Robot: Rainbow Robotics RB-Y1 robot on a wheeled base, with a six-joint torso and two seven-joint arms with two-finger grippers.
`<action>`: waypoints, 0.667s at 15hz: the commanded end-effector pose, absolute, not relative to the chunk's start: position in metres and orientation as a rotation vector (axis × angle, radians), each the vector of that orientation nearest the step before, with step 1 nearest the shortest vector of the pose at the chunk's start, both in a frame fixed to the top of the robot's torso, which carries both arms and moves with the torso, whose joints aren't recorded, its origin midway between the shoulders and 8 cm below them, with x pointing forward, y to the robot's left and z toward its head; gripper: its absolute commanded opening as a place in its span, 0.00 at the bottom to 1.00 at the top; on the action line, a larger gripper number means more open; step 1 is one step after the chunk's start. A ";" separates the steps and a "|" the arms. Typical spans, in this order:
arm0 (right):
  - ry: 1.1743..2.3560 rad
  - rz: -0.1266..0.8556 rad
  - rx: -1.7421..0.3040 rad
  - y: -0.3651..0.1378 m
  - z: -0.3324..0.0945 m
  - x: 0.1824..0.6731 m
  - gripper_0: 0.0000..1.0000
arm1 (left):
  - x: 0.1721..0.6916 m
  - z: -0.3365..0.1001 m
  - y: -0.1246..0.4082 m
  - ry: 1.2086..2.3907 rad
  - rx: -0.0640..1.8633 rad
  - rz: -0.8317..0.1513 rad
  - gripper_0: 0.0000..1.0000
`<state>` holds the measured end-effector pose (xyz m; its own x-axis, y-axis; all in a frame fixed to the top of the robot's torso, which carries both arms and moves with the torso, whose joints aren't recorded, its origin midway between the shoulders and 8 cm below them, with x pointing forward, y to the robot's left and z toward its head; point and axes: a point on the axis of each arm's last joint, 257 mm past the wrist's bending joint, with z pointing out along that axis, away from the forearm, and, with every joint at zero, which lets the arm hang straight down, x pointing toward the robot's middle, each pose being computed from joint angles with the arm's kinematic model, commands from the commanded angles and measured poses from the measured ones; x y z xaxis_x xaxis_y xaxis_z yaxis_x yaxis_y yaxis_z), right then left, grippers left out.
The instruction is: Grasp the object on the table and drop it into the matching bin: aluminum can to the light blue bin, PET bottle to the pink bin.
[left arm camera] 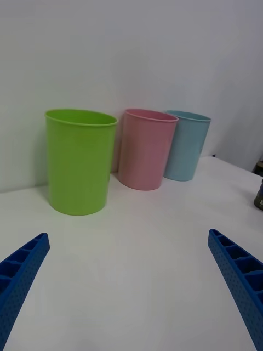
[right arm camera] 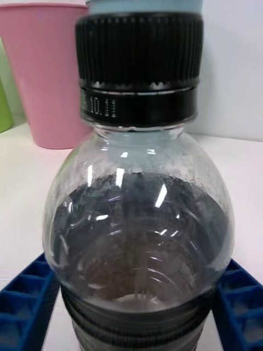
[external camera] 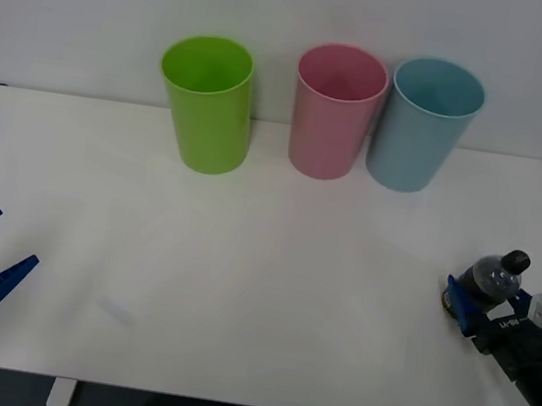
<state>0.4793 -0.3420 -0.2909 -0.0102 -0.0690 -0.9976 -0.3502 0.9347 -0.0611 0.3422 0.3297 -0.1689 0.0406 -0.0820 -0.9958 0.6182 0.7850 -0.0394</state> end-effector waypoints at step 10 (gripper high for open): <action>1.532 0.275 -0.310 -0.332 -0.260 0.477 0.00 | 0.342 -0.169 0.330 1.441 0.465 -0.567 1.00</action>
